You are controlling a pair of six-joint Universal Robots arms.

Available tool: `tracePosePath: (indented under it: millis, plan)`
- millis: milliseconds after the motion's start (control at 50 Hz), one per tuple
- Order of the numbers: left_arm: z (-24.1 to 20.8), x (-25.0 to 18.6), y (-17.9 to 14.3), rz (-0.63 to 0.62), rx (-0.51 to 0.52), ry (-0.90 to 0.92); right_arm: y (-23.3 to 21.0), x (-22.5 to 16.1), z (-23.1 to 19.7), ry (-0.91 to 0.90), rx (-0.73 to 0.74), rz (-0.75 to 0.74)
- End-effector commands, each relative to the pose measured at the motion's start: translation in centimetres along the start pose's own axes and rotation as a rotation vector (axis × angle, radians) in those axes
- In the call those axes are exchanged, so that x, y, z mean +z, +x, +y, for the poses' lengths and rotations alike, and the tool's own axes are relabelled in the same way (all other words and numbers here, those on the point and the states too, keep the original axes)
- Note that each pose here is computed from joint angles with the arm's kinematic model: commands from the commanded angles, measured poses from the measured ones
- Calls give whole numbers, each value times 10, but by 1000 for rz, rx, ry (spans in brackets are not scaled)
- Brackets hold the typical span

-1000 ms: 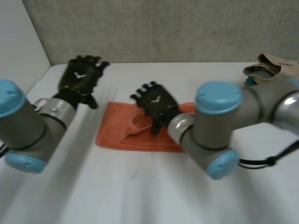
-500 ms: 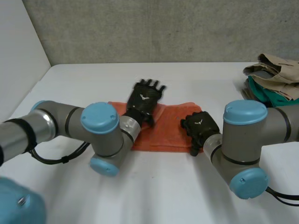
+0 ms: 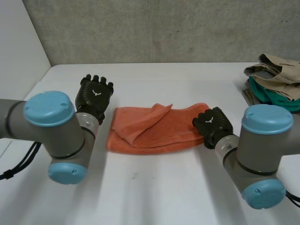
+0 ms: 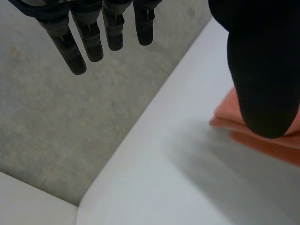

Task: Fold the laundry.

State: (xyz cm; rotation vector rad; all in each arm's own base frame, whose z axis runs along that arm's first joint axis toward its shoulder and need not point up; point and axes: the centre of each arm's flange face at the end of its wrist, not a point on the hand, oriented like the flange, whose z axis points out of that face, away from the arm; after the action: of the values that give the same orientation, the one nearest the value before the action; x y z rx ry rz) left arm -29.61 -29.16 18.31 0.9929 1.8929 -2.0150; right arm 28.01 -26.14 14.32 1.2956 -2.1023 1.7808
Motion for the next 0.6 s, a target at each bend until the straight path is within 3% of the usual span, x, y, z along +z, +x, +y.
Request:
tracePosePath:
  millis: [20,160,280,340,420,440,500,600]
  plan:
    - [-34,-23,12,119,-99,137,11,-7,9,-35,-65,18]
    - [-43,-14,55,276,-221,222,7,-9,12,-41,-60,4]
    - [-27,7,122,361,-227,210,7,-9,12,-41,-58,8]
    - [-12,16,132,337,-218,160,8,-9,14,-46,-55,10]
    - [0,32,119,184,-212,68,11,-8,18,-60,-53,15]
    - [9,39,103,91,-208,14,12,-8,19,-66,-51,20]
    - [14,43,81,-12,-186,-39,20,-5,22,-78,-53,36]
    - [17,16,60,4,-97,-105,31,-2,23,-88,-60,61]
